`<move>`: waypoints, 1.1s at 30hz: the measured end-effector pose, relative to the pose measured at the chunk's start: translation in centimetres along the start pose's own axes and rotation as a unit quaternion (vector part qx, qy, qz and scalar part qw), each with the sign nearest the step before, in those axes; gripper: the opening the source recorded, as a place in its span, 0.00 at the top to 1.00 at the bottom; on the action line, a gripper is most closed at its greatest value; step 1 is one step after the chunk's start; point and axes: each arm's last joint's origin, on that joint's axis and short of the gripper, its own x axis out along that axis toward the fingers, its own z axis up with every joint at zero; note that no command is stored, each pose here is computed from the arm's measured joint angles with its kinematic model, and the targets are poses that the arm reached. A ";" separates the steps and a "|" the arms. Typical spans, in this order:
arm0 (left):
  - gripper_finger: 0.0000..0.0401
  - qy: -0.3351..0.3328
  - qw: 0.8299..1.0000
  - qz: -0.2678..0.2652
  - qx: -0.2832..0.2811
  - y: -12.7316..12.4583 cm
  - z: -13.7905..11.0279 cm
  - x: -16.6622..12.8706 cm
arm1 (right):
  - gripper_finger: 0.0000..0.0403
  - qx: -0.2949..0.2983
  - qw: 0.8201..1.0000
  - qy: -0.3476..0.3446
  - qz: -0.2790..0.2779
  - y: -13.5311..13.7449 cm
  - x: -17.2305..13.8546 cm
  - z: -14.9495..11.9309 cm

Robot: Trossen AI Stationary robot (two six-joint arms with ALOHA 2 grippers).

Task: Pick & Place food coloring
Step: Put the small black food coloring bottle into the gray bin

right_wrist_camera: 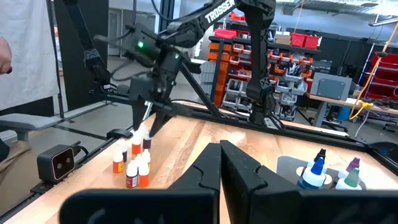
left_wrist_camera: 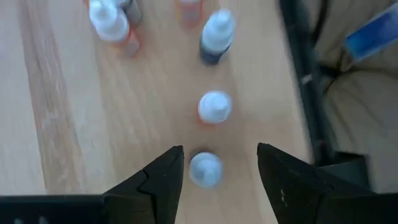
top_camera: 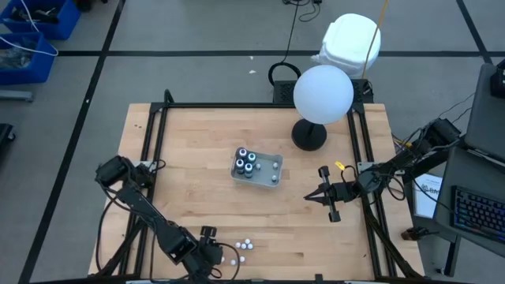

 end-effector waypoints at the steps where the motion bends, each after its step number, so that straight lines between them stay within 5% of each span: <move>1: 0.48 0.006 1.000 0.002 0.003 0.0 -0.2 0.3 | 1.00 0.000 1.000 0.000 0.000 0.0 0.0 0.0; 19: 0.49 0.019 1.000 -0.009 -0.010 0.5 0.1 0.6 | 1.00 0.000 1.000 0.000 0.000 0.0 0.0 0.0; 33: 0.74 0.031 1.000 0.003 -0.005 0.7 -0.1 0.6 | 1.00 -0.002 1.000 0.000 0.000 0.0 0.0 0.0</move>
